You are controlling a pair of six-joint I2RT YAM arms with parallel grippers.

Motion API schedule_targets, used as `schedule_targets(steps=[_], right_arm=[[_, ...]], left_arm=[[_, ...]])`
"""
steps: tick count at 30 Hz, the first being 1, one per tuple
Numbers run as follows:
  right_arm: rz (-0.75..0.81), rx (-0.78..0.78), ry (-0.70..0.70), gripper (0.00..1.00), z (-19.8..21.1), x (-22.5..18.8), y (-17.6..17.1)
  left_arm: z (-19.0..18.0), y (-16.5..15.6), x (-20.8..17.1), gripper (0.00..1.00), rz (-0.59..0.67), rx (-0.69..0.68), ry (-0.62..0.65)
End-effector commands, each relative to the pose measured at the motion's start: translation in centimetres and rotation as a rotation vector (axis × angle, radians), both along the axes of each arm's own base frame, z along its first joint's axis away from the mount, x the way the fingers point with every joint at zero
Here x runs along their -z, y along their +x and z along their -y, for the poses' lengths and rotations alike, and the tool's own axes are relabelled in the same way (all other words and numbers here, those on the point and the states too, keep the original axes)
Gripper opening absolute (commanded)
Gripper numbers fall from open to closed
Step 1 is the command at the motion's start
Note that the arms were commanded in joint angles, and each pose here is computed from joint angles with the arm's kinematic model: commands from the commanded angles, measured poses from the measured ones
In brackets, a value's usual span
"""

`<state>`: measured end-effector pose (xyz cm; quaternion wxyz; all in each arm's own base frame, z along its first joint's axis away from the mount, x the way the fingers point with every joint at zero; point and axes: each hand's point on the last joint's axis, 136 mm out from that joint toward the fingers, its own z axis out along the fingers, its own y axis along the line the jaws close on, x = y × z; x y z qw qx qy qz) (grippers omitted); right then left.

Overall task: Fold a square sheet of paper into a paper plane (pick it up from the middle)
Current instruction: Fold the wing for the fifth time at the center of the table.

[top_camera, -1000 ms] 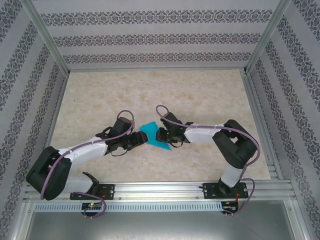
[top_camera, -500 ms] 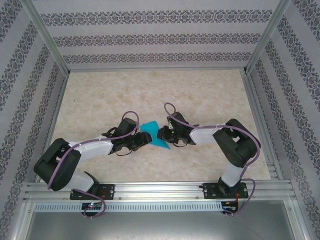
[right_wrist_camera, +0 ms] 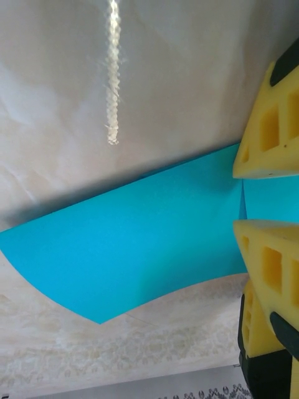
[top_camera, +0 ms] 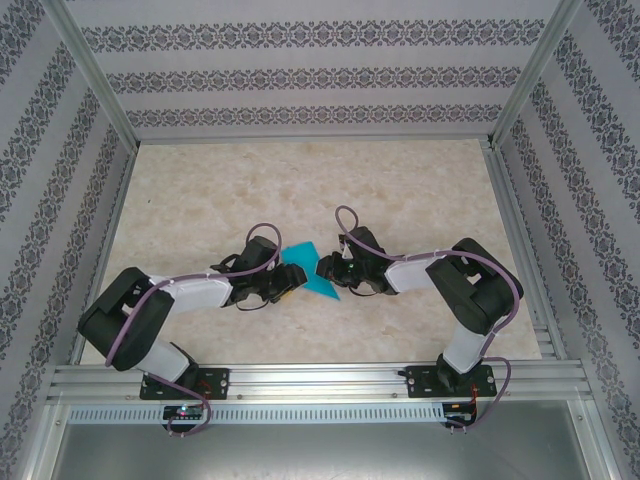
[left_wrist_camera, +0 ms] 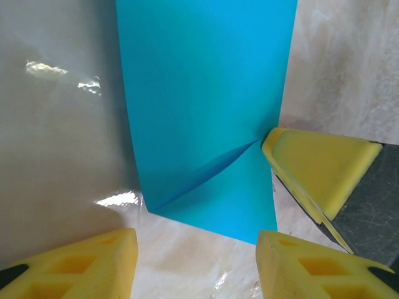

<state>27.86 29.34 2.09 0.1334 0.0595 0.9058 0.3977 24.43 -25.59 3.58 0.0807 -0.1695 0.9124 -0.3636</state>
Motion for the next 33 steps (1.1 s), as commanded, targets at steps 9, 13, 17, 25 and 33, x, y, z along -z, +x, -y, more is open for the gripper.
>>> schedule_targets(steps=[9, 13, 17, 25, 33], right_arm=[[-0.065, 0.019, -0.057, 0.25, 2.5, 2.8, -1.7], [-0.019, -0.01, -0.055, 0.29, 2.3, 1.8, -1.5], [0.094, -0.061, -0.073, 0.39, 2.3, -0.6, -0.8], [0.409, -0.104, -0.242, 0.64, 4.9, -4.9, -0.2], [0.746, -0.181, -0.463, 0.62, 4.7, -7.1, -1.5]], left_arm=[[2.3, 1.9, -1.8, 0.49, 0.07, 0.017, -0.062], [2.6, 2.3, -1.7, 0.41, 0.081, 0.021, -0.068], [3.0, 2.7, -1.8, 0.24, 0.094, 0.024, -0.075], [3.0, 3.2, -2.2, 0.07, 0.091, 0.028, -0.038], [2.8, 3.1, -2.7, 0.07, 0.07, 0.041, 0.005]])
